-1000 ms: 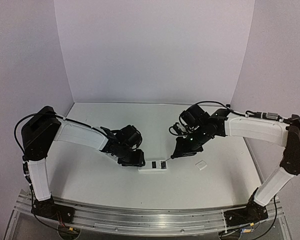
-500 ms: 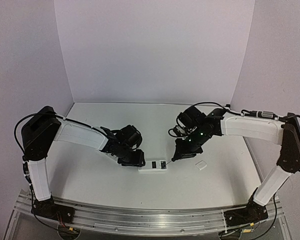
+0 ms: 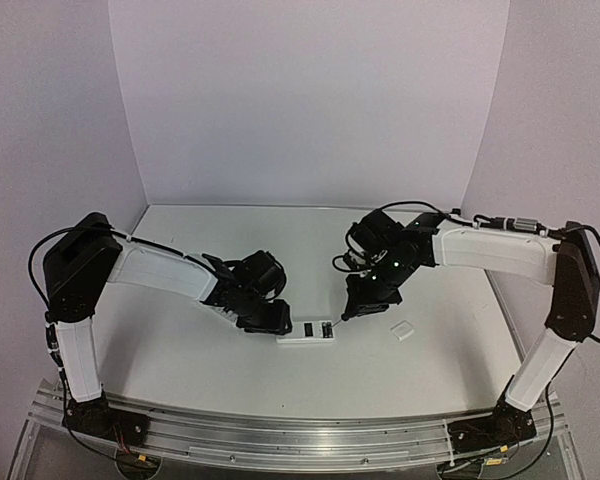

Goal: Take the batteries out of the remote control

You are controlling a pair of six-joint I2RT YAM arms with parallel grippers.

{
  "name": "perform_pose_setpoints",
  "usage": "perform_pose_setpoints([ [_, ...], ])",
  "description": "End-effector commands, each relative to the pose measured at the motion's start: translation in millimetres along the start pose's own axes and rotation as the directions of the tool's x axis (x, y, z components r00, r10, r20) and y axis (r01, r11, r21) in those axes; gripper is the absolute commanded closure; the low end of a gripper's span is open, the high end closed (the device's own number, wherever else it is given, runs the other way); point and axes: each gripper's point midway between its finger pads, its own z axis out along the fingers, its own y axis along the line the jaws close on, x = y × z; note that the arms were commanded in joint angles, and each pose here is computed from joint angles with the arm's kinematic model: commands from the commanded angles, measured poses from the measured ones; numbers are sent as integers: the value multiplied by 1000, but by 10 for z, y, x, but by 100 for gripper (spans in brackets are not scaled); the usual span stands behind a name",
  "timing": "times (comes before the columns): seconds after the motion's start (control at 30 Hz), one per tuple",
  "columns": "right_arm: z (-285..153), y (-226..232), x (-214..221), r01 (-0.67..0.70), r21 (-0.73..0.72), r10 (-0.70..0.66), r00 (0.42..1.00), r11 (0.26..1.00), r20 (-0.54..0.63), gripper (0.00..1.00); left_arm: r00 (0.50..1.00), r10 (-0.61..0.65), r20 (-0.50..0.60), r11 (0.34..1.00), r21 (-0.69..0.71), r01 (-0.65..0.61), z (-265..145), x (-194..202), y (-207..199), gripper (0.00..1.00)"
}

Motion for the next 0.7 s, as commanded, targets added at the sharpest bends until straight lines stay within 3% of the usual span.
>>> perform_pose_setpoints([
  [0.0, -10, -16, -11, 1, 50, 0, 1000, 999, -14, 100, 1000, 26, 5, 1000, -19, -25, 22, -41, -39, 49],
  [0.3, 31, 13, 3, 46, 141, -40, 998, 989, -50, 100, 1000, 28, 6, 999, -21, -28, 39, -46, -61, 49],
  [0.67, 158, 21, 121, 74, 154, -59, 993, 985, -100, 100, 1000, 11, -11, 998, -63, -11, 128, 24, 48, 53],
])
